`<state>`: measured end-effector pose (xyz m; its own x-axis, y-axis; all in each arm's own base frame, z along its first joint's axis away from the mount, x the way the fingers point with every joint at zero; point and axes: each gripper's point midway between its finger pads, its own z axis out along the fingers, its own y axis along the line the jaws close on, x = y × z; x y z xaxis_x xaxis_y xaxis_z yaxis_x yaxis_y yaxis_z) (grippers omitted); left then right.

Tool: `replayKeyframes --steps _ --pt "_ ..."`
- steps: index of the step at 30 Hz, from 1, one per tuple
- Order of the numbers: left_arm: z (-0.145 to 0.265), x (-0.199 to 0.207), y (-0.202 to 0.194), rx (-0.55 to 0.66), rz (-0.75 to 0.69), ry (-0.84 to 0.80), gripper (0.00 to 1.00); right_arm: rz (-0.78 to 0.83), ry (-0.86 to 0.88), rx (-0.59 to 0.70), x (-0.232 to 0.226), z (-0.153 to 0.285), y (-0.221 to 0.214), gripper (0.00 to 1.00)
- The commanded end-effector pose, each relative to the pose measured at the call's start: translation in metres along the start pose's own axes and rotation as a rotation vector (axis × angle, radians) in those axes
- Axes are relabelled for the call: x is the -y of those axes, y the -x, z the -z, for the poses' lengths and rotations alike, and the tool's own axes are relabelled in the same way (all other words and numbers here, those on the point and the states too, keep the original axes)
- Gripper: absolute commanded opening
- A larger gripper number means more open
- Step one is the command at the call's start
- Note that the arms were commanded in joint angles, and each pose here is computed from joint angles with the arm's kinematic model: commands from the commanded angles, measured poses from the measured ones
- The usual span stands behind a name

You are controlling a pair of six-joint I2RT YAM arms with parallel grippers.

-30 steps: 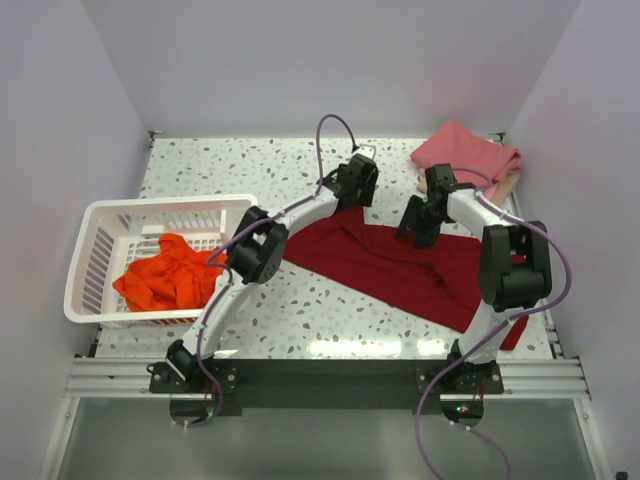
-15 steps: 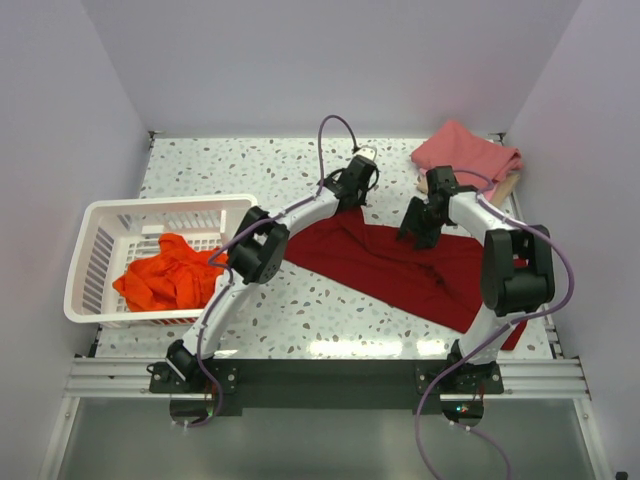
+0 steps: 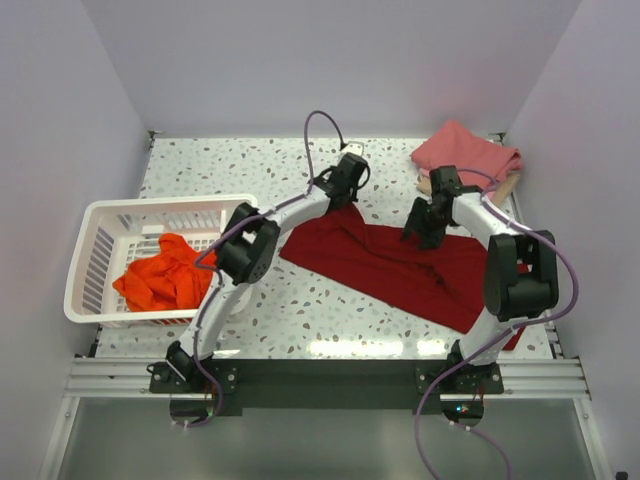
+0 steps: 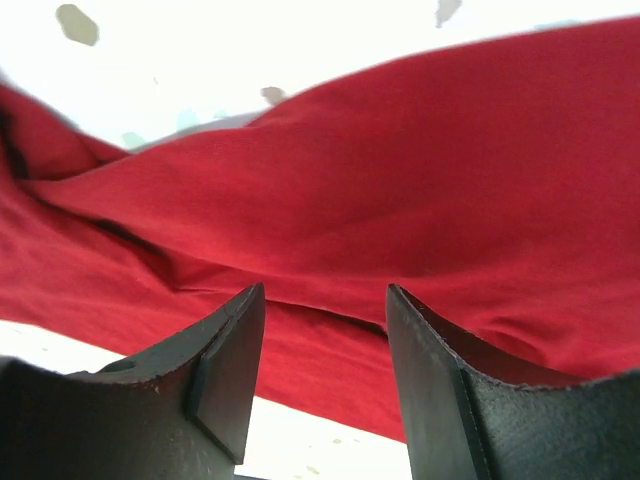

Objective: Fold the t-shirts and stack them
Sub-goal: Fold the tshirt

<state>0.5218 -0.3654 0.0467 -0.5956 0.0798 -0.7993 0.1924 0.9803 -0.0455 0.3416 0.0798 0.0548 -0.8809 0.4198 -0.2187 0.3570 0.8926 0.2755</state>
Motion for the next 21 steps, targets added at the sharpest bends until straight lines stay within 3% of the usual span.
replayKeyframes --steps 1,12,21 --pt "0.058 -0.026 0.093 0.222 0.169 0.031 0.00 0.021 -0.057 0.028 0.017 0.015 0.000 0.55" --pt "0.121 -0.070 0.083 0.250 0.336 0.060 0.00 -0.099 -0.108 0.045 0.073 0.031 0.004 0.55" --pt "0.151 -0.087 0.034 0.160 0.363 0.059 0.00 -0.096 -0.125 0.028 0.083 0.036 -0.011 0.55"
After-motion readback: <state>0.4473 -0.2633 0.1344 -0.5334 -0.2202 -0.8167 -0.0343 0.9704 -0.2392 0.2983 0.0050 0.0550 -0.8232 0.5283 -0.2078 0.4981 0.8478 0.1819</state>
